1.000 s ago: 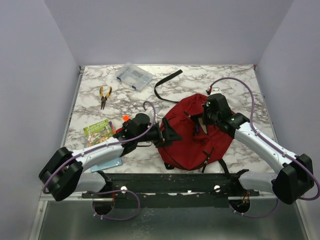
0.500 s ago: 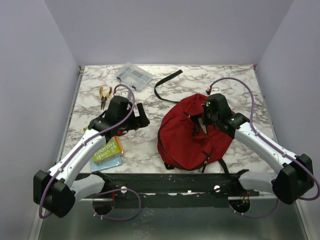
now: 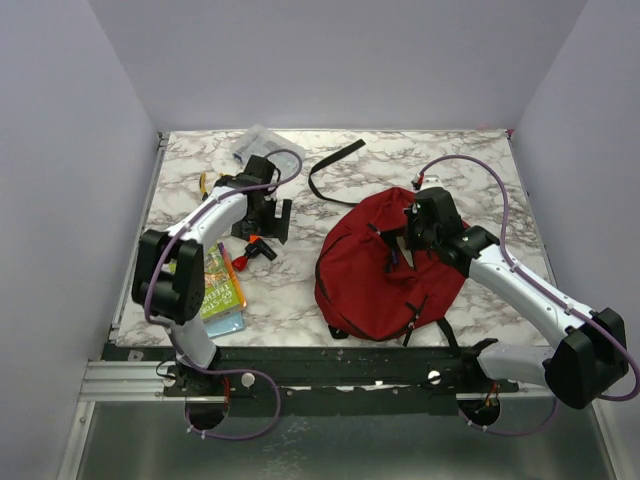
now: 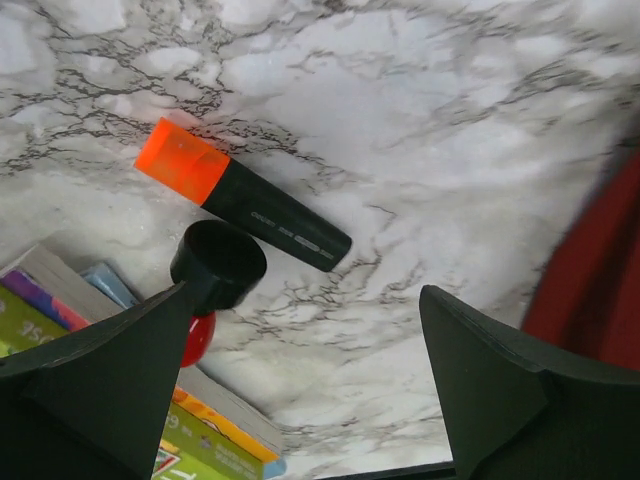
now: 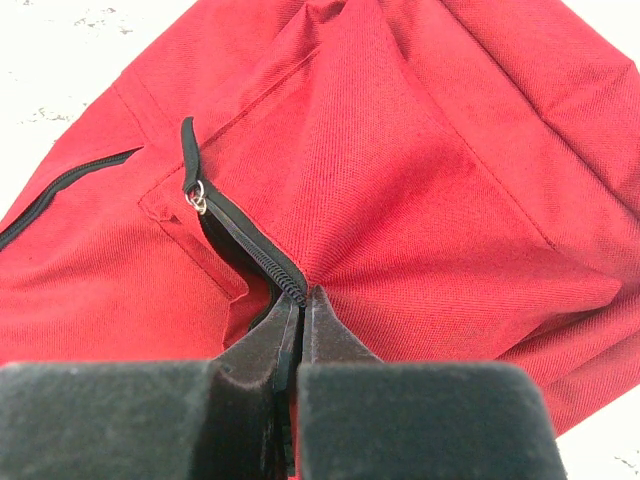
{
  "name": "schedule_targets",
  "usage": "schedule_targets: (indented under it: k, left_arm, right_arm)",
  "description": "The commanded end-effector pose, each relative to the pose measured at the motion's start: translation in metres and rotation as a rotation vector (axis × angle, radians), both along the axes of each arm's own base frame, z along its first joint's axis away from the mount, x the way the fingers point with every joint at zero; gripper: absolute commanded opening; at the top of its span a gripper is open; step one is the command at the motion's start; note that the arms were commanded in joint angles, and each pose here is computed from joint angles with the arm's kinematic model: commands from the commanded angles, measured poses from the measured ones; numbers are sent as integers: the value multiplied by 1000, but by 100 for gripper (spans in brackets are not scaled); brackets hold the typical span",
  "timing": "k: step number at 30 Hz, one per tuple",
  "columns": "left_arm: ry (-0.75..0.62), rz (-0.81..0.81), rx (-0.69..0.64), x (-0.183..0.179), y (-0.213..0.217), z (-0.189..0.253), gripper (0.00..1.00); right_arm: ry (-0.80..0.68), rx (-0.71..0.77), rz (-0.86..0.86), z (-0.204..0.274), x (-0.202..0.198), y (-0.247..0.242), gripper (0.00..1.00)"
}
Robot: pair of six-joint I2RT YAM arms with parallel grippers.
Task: Pack the student bag
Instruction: Pick up the stationery from the center of the board.
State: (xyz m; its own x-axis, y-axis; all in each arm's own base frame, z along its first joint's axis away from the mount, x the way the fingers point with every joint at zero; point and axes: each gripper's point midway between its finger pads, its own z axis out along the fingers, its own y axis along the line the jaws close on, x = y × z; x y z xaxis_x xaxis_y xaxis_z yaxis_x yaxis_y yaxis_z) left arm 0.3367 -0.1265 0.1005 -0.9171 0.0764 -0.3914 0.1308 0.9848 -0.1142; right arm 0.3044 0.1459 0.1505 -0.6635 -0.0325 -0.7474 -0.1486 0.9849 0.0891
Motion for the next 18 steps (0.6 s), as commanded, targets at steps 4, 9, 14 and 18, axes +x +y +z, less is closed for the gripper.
schedule_targets:
  k: [4, 9, 14, 18]
  left_arm:
    - [111, -69, 235, -8, 40, -34, 95]
    - [98, -72, 292, -2, 49, -37, 94]
    - [136, -103, 232, -3, 36, -43, 86]
    - [157, -111, 186, -7, 27, -45, 81]
  right_arm:
    - [-34, 43, 31, 9, 2, 10, 1]
    - [-19, 36, 30, 5, 3, 10, 1]
    - [-11, 29, 31, 1, 4, 11, 1]
    - [-4, 21, 22, 0, 2, 8, 1]
